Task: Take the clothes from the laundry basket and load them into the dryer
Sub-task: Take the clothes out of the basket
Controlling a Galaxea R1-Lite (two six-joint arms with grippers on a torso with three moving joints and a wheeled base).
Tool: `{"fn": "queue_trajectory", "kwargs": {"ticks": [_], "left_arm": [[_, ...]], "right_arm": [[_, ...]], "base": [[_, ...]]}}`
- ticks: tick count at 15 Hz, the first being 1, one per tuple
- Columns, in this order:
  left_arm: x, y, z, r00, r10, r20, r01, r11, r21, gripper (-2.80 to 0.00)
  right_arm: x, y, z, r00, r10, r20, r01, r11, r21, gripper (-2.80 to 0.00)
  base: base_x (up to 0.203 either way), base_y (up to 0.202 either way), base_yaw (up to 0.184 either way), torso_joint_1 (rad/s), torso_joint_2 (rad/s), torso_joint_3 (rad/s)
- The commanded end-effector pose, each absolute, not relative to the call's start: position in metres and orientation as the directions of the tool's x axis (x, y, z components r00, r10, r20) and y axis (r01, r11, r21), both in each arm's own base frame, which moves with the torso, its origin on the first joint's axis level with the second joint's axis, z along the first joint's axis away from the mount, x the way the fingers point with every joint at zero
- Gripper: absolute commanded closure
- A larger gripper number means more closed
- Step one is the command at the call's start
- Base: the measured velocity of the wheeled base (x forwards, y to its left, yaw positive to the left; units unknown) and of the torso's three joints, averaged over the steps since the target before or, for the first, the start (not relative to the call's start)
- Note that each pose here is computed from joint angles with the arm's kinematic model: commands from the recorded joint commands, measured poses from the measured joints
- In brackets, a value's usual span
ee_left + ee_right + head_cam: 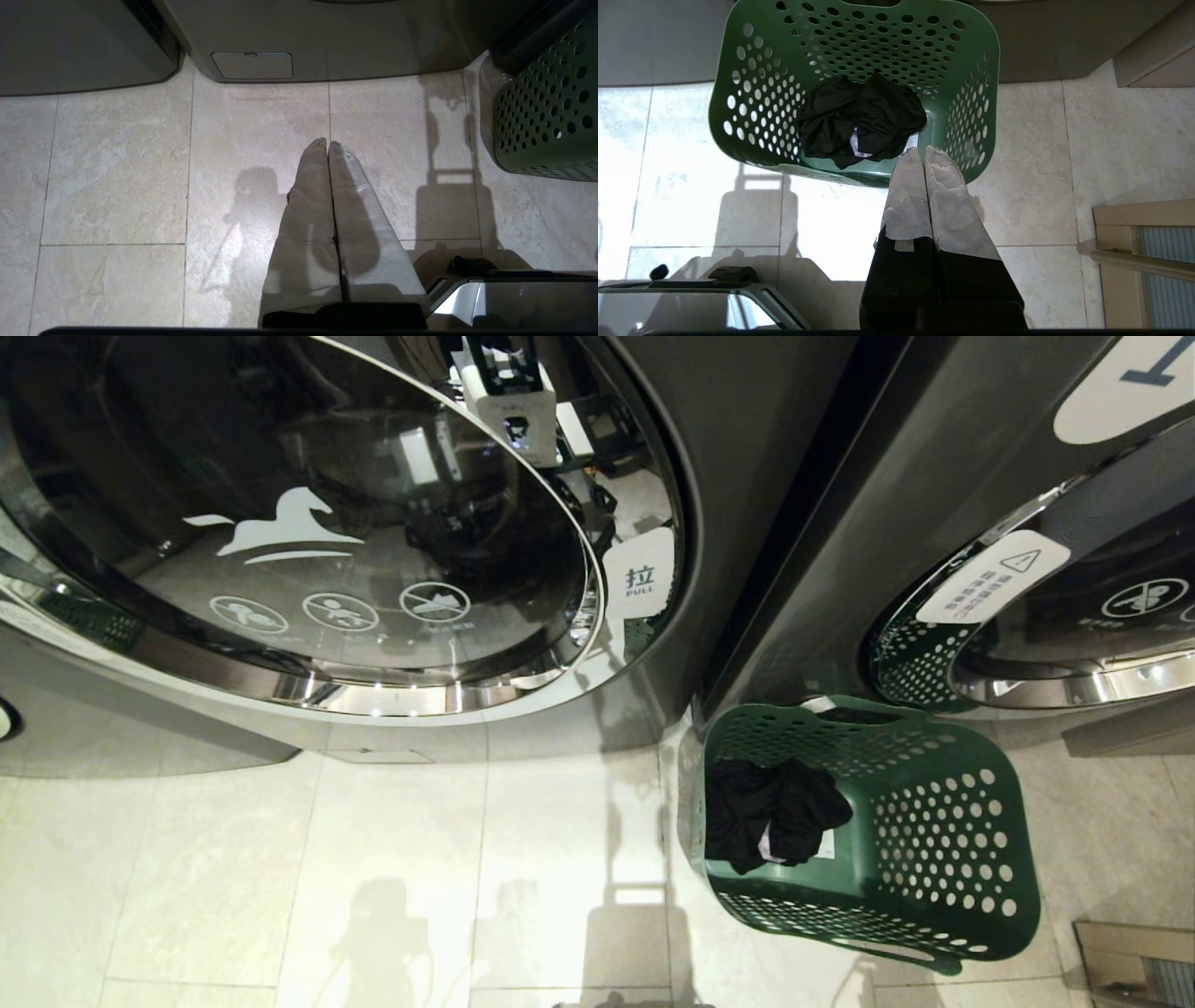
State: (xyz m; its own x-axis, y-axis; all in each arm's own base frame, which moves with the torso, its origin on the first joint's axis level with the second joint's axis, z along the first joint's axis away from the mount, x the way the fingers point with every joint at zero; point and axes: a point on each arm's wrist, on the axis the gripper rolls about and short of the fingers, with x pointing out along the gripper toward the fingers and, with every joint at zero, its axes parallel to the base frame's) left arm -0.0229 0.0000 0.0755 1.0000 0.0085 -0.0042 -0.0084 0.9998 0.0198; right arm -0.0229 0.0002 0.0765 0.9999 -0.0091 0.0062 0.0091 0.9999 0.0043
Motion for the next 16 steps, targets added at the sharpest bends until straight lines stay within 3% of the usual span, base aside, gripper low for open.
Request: {"fn": "queue_trajectory", "kwargs": {"ticks": [1,7,12,16], "left_arm": [[-0.023,0.000,0.076,1.000,0.009,-0.002,-0.009,1.000,0.020,0.00],[-0.023,0.000,0.076,1.000,0.009,-0.002,-0.009,1.000,0.020,0.00],[-0.023,0.000,0.076,1.000,0.009,-0.002,-0.009,1.000,0.015,0.00],[-0.023,0.000,0.076,1.000,0.009,-0.002,-0.009,1.000,0.015,0.00]], "right_arm": [[-0.023,0.000,0.076,1.000,-0.009,0.006,0.009,1.000,0.005,0.00],[-0.023,0.000,0.076,1.000,-0.009,0.006,0.009,1.000,0.003,0.00],[-0.023,0.000,0.076,1.000,-0.008,0.004,0.008,1.000,-0.011,0.00],[-0.028,0.001,0.093,0.999,0.022,-0.046,-0.030,0.983,-0.183,0.00]], "base": [[0.000,0.000,0.000,-0.042,0.33,0.272],[0.000,0.000,0.000,-0.013,0.38,0.364],[0.000,0.000,0.000,0.001,0.06,0.066],[0.000,0.000,0.000,0.000,0.00,0.000]]}}
